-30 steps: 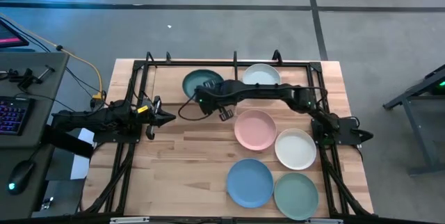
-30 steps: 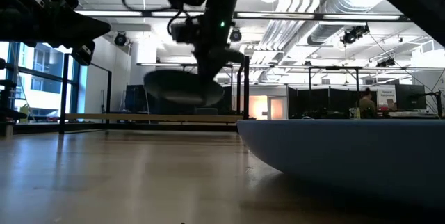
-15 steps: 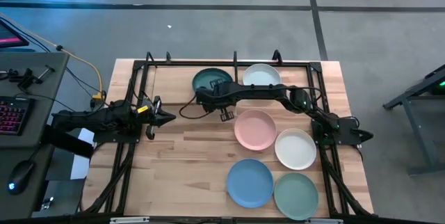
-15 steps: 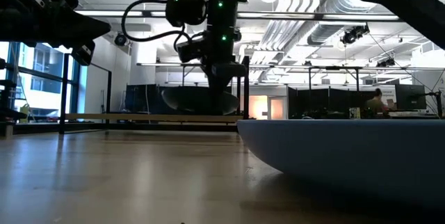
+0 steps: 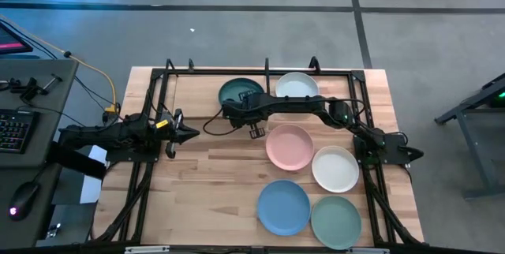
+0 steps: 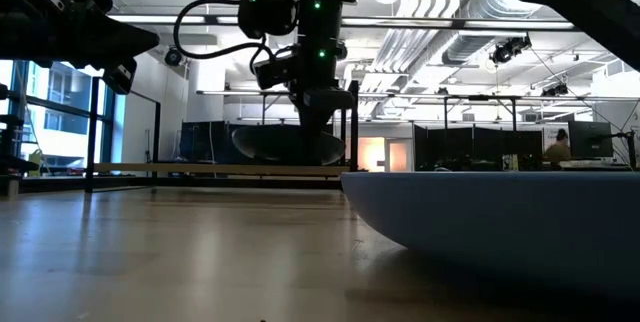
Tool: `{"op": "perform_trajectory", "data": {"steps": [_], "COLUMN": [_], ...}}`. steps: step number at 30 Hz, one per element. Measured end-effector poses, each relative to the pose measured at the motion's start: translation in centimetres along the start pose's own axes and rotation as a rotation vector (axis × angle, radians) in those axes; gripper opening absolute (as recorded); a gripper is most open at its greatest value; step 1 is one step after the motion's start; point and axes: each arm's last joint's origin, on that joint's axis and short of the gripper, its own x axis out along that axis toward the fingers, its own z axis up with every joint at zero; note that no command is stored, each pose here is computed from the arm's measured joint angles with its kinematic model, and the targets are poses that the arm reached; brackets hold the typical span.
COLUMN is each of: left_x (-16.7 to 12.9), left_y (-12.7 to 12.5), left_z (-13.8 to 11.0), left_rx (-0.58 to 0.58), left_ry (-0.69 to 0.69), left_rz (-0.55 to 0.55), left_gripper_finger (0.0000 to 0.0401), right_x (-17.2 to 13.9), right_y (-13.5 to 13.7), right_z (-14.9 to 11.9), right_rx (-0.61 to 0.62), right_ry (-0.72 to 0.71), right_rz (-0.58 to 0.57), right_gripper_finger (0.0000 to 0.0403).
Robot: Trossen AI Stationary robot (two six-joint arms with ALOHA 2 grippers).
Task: Place and stack plates onto a shelf
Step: Put the dark green plate into the shelf, then stack the white plate on the top of the dark green plate
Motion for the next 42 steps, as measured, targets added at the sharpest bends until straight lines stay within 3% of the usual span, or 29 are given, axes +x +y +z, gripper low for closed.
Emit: {"op": "perform_trajectory", "data": {"steps": [6, 14, 20, 23, 28, 31, 37, 40, 42], "left_x": [0.0, 0.0, 0.0, 0.0, 0.0, 0.0, 0.0, 0.0, 0.0], "left_y": [0.0, 0.0, 0.0, 0.0, 0.0, 0.0, 0.0, 0.0, 0.0], "left_z": [0.0, 0.0, 0.0, 0.0, 0.0, 0.0, 0.0, 0.0, 0.0], "left_rx": [0.000, 0.000, 0.000, 0.000, 0.000, 0.000, 0.000, 0.000, 0.000], "left_ry": [0.000, 0.000, -0.001, -0.001, 0.000, 0.000, 0.000, 0.000, 0.000], "left_rz": [0.000, 0.000, 0.000, 0.000, 0.000, 0.000, 0.000, 0.000, 0.000], "left_gripper_finger": [0.0001, 0.0001, 0.0001, 0.0001, 0.0001, 0.0001, 0.0001, 0.0001, 0.0001], "right_x": [0.0, 0.0, -3.0, -5.8, -10.8, -12.9, -15.5, -15.7, -15.7], "right_y": [-0.2, -0.3, -1.2, -1.8, -1.7, 0.0, 6.6, 9.8, 11.3], "right_z": [-0.1, 0.0, -0.4, -0.7, -1.4, -1.8, -4.9, -8.1, -10.8], "right_rx": [0.005, 0.007, -0.003, 0.084, 0.213, 0.190, 0.071, 0.106, 0.198], "right_ry": [0.014, 0.003, -0.057, -0.156, -0.379, -0.402, -0.311, -0.292, -0.297], "right_rz": [-0.027, -0.033, -0.005, 0.089, 0.351, 0.441, 0.523, 0.531, 0.504], "right_gripper_finger": [0.0019, 0.0111, 0.0149, 0.0153, 0.0154, 0.0154, 0.0154, 0.0154, 0.0154]}}
